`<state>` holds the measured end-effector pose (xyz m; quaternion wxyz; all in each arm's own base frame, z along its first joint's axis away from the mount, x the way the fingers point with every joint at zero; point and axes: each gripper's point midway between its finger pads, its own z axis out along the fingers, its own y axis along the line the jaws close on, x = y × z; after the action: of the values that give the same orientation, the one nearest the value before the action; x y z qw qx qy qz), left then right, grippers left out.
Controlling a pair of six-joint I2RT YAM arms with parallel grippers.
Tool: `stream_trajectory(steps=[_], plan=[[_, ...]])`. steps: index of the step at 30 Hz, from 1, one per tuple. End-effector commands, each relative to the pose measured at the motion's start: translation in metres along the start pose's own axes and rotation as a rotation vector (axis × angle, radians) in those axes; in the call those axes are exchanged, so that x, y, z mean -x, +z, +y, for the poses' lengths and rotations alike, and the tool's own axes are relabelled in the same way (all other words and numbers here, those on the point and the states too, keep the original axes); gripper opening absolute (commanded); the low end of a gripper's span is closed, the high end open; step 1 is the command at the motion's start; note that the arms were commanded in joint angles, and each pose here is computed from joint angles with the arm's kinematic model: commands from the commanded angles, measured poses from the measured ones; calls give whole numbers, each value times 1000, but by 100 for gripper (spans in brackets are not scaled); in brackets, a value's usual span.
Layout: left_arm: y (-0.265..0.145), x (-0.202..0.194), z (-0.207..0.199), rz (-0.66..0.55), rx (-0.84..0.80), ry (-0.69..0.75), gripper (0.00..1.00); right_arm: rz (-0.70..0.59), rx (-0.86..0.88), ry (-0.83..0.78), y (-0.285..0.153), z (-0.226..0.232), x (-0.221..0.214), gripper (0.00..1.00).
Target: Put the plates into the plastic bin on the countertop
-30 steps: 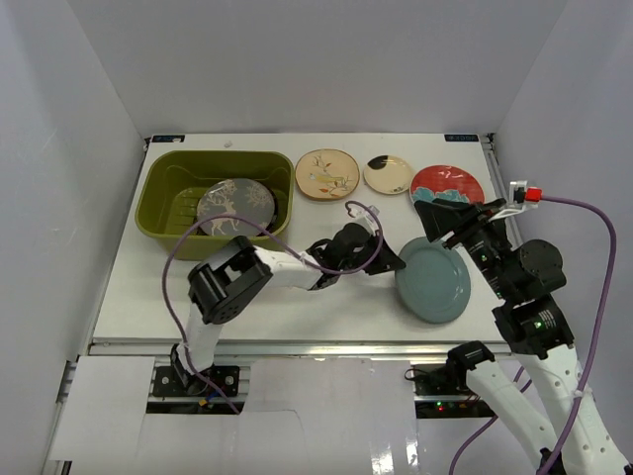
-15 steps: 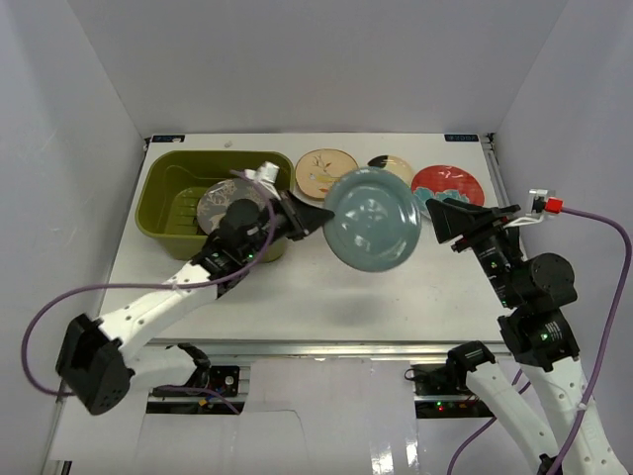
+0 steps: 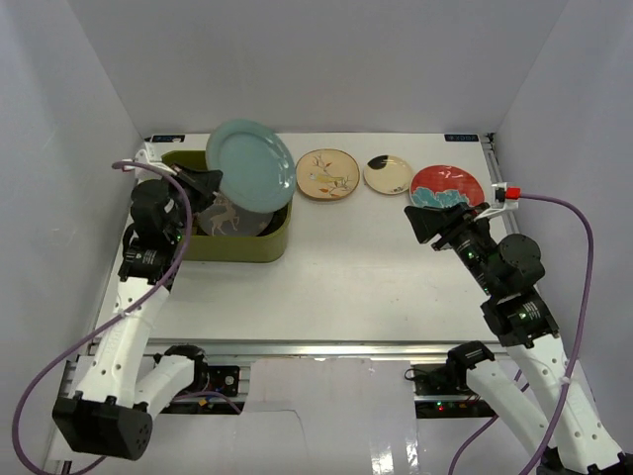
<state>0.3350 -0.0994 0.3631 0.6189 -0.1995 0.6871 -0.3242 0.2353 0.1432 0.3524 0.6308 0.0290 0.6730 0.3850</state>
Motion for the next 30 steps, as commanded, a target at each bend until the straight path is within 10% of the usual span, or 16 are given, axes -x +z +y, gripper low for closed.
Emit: stream_trajectory(steps=[1, 30], plan=[[2, 32, 18, -54, -7, -65, 0, -11, 27, -18, 1, 2, 1, 64], [39, -32, 181, 140, 272, -141, 0, 144, -37, 30, 35, -43, -71, 63]])
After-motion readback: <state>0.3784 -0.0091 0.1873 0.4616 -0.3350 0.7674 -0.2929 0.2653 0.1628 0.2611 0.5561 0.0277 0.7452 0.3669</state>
